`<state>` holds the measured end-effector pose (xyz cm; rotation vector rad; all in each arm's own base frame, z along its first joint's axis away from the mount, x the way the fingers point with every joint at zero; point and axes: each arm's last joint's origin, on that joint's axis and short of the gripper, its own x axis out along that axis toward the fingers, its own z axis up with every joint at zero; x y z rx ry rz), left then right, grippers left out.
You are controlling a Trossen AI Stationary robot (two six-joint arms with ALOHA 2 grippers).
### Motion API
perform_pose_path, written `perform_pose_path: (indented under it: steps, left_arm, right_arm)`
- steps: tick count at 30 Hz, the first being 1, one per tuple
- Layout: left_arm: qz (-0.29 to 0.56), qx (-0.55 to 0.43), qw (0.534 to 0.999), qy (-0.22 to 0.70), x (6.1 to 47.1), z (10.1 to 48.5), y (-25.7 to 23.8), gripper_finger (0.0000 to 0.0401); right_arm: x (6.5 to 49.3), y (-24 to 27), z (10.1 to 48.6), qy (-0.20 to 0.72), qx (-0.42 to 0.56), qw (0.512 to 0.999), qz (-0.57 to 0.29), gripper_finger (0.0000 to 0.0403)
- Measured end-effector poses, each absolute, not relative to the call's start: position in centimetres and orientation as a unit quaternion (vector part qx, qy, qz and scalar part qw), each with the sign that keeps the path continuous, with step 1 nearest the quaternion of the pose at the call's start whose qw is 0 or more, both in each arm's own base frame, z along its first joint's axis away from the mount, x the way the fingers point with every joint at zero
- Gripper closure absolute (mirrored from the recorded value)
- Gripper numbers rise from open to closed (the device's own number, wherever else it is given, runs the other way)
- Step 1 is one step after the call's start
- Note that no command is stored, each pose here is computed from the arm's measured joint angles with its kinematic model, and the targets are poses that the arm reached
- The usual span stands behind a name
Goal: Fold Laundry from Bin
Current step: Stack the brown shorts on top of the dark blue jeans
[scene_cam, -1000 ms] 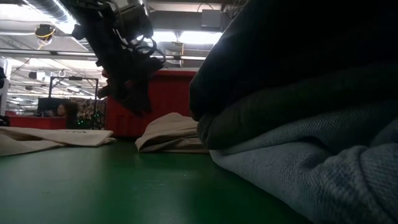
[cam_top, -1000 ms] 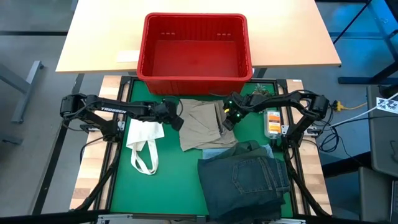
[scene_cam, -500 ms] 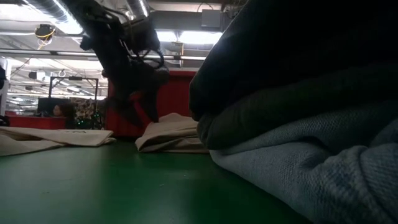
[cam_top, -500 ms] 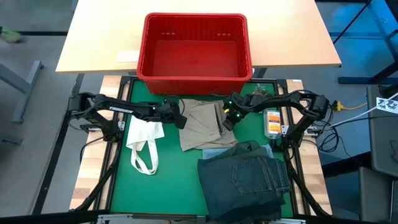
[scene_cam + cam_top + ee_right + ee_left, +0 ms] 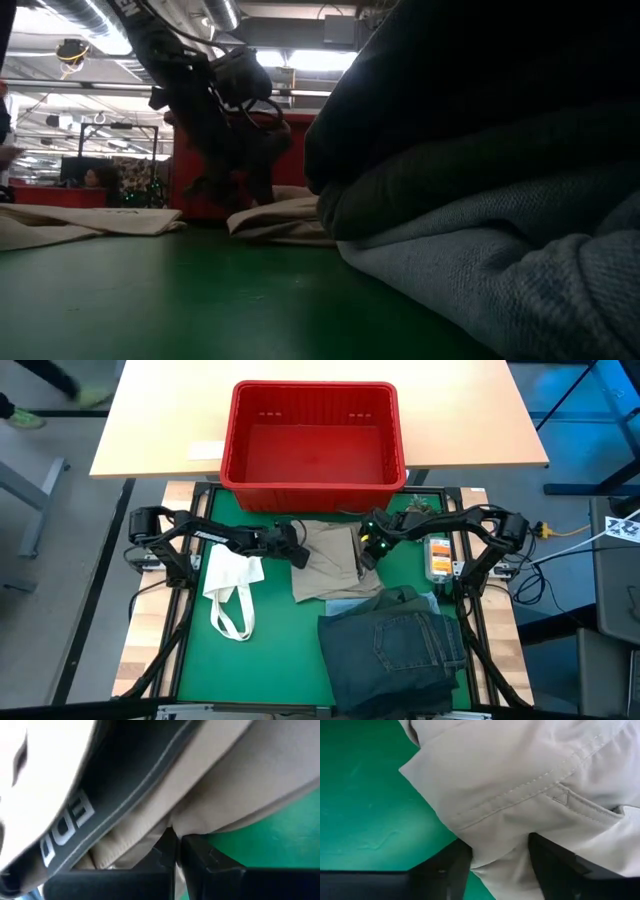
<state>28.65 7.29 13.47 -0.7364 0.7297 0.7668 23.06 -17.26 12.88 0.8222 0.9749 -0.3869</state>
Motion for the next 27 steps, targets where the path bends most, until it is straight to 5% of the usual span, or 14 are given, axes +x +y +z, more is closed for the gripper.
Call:
perform_pose_path:
  steps: [10, 27]
  left_arm:
    - [0.336, -0.346, 0.807, 0.340, 28.8, 14.0, 6.6, 0.0386]
    - [0.280, -0.367, 0.832, 0.308, 28.2, 17.3, 6.1, 0.0393]
  right_arm:
    - [23.5, -17.3, 13.1, 0.428, 0.391, 0.801, -0.147, 0.0386]
    - [24.1, -17.3, 16.7, 0.329, 0.400, 0.852, -0.077, 0.0386]
